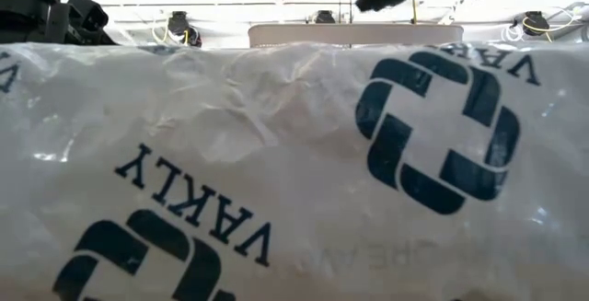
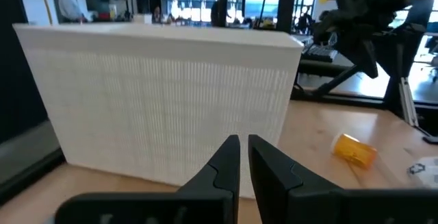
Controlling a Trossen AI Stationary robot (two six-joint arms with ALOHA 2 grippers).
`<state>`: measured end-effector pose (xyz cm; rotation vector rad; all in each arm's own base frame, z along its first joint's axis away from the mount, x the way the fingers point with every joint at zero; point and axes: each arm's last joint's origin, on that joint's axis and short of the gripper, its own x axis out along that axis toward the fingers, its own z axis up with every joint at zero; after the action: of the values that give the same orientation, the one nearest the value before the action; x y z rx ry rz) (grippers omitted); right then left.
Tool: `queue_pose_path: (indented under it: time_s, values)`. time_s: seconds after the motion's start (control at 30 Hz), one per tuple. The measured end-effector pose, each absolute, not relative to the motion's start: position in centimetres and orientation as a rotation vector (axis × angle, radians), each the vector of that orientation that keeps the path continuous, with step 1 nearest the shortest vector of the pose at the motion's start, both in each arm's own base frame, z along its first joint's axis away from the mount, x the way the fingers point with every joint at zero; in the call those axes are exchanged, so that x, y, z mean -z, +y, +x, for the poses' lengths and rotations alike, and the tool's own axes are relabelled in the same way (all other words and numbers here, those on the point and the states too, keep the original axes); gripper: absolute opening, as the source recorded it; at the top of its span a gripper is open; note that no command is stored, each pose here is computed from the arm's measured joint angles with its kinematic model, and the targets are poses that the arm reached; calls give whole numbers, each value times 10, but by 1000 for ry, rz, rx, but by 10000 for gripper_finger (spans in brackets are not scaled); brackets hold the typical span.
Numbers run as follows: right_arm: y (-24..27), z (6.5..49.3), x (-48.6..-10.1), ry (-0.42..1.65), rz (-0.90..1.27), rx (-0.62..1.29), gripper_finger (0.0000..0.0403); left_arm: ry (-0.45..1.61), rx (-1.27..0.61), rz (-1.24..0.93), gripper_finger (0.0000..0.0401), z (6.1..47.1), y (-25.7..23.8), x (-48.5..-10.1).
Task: Pick & place medical supplies in basket/bin
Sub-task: Put the orange pill bottle into the white bin
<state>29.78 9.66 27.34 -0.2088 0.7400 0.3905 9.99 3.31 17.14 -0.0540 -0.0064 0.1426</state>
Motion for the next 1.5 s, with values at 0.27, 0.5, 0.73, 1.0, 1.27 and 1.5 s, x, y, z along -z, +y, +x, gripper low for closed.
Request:
queue_pose_path:
  time_s: [0.27, 0.5, 0.73, 1.0, 1.27, 1.5]
  values:
    - [102, 313, -231, 903, -273, -415, 285, 22, -140, -87, 35, 100, 33, -168]
    - [106, 313, -199, 1088, -318, -437, 295, 14, -134, -97, 35, 100, 33, -169]
    - [111, 314, -179, 1154, -417, -510, 295, 16, -134, -93, 35, 100, 33, -169]
    - [115, 322, -150, 1192, -473, -586, 295, 17, -134, -84, 35, 100, 33, -169]
    - [116, 326, -131, 1251, -453, -589, 282, 19, -127, -82, 35, 100, 33, -169]
    - [115, 324, -139, 1240, -411, -552, 206, 20, -126, -82, 35, 100, 33, -169]
